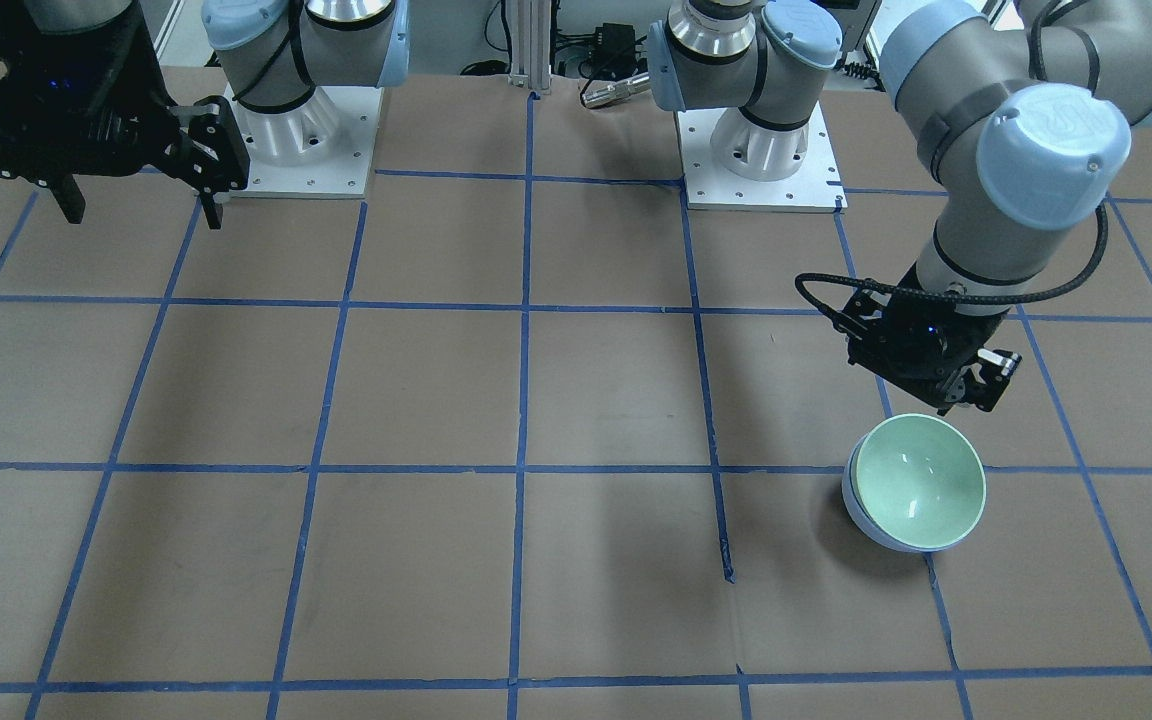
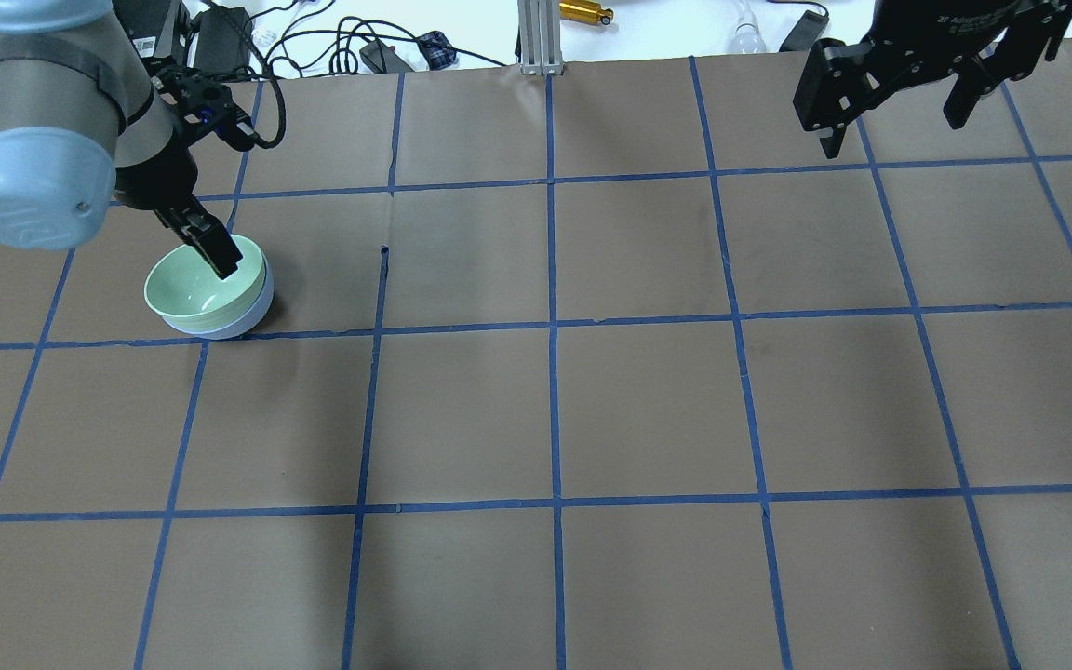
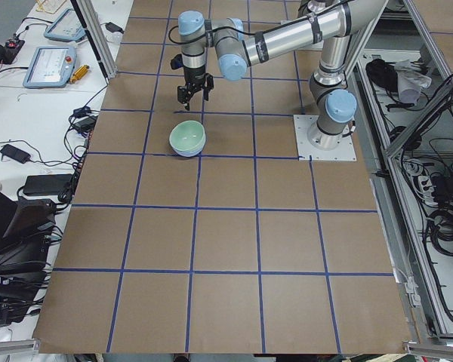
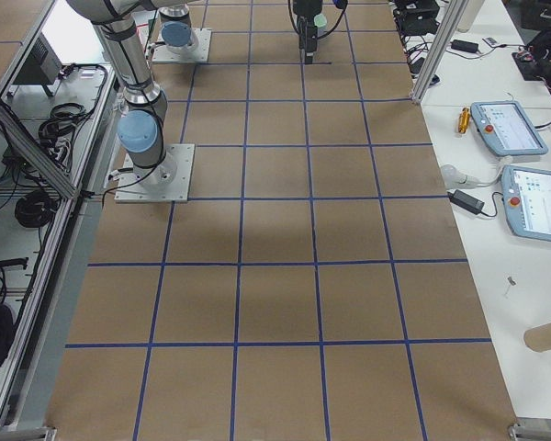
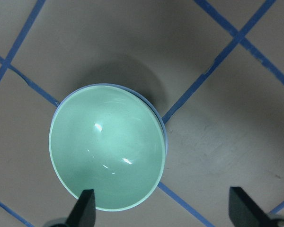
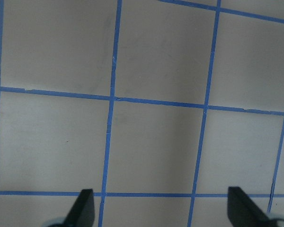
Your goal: Stack green bowl on blue bowl
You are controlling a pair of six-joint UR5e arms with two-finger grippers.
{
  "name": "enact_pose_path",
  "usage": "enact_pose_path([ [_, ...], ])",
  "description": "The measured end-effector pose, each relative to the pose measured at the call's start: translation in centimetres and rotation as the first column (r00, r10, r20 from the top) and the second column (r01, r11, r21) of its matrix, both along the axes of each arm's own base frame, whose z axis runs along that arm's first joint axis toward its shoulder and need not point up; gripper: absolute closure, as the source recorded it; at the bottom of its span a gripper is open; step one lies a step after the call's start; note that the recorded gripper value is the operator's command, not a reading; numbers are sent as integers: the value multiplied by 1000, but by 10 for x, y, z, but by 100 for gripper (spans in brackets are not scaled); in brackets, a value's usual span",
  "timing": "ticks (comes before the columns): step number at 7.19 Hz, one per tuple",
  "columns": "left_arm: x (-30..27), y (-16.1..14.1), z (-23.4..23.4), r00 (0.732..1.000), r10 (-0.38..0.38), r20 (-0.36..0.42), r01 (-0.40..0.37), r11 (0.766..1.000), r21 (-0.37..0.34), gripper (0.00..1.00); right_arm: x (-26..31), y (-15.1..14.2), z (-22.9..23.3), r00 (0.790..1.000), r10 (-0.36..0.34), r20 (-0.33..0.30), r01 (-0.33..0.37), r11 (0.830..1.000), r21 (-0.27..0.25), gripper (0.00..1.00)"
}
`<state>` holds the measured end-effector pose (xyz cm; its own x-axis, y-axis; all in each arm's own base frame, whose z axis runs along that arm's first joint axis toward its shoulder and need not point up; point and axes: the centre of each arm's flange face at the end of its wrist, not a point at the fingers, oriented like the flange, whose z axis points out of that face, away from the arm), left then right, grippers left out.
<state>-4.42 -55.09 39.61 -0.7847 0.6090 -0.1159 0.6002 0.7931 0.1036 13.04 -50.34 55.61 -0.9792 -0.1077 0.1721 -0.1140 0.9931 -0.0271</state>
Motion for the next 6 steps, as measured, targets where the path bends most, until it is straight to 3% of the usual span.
enact_pose_path([
  [1,-10,5,17,992,121,-24,-122,993,-2,0,0,0,0,1000,0,0,0,1000,0,0],
  [2,-20,12,30,965,253,-67,-254,967,-4,0,0,0,0,1000,0,0,0,1000,0,0],
  [3,-29,22,44,920,379,-105,-381,924,-4,0,0,0,0,1000,0,0,0,1000,0,0],
  [4,-41,32,57,884,452,-121,-456,890,-7,0,0,0,0,1000,0,0,0,1000,0,0],
  [6,-68,49,75,843,521,-135,-528,849,-26,0,0,0,0,1000,0,0,0,1000,0,0],
])
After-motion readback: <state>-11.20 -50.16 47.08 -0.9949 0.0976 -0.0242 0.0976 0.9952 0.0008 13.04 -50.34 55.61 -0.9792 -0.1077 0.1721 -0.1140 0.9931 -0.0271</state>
